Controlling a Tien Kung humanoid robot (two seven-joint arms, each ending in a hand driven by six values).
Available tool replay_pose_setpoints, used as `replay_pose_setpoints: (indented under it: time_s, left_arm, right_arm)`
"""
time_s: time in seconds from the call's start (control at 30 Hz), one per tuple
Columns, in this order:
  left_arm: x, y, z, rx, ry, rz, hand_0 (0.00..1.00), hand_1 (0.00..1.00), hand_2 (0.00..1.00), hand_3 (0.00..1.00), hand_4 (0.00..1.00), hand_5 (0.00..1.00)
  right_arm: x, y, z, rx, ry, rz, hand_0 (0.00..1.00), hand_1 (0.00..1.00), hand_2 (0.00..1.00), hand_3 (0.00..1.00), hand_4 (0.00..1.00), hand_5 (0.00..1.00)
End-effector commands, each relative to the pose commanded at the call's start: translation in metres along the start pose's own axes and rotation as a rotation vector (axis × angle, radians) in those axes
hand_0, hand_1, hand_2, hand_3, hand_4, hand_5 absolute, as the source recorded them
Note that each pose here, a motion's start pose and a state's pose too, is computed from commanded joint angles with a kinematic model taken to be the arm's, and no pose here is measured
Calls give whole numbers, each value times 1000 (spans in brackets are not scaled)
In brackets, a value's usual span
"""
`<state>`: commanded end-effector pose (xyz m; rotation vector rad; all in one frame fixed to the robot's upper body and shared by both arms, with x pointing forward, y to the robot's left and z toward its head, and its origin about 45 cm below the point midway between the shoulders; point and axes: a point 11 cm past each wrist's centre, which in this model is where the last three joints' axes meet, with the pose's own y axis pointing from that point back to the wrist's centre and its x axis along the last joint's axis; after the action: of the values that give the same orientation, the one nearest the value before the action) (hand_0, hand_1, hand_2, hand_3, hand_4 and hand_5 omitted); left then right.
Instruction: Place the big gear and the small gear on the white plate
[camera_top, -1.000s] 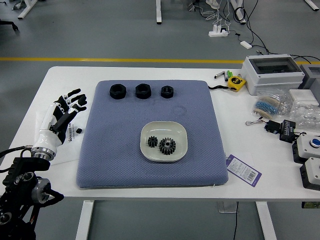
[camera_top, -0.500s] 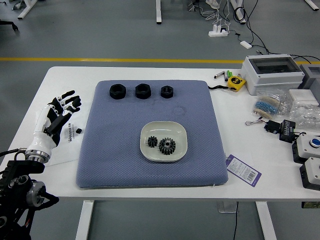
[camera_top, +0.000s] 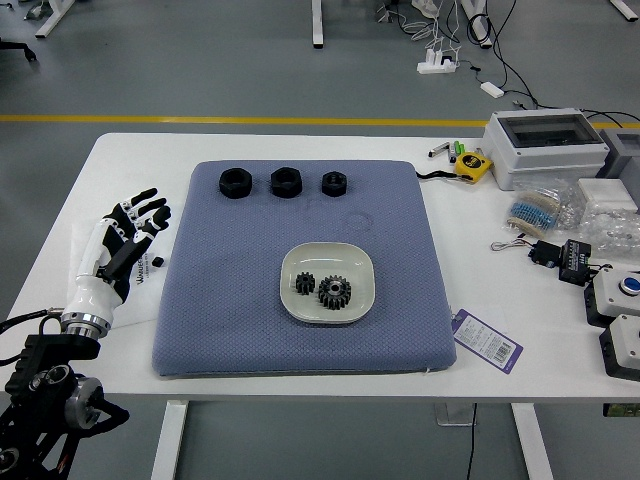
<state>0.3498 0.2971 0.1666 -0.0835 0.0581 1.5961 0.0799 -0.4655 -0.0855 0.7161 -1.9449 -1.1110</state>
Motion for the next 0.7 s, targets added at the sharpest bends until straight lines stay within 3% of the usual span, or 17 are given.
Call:
replay_pose_setpoints:
  time_s: [0.03,0.07,0.43,0.7]
  left_arm:
    - [1,2,-2,2,3,5,776,789,854,766,940,463]
    - [1,3,-3,3,5,9,833,858,926,803,934,458]
    - [-3,5,0,45,-74,-44,847,848,917,802,931,464]
    - [-11,5,1,139,-171,-123,836,838,898,798,933,471]
  right_arm:
    - [0,0,0,0,-1,0,652,659,730,576,835,679]
    - [0,0,0,0,-1,0,651,659,731,576,835,679]
    - [0,0,0,-1,1,-1,652,660,731,576,835,679]
    - [0,0,0,-1,2,-1,651,659,731,575,835,679]
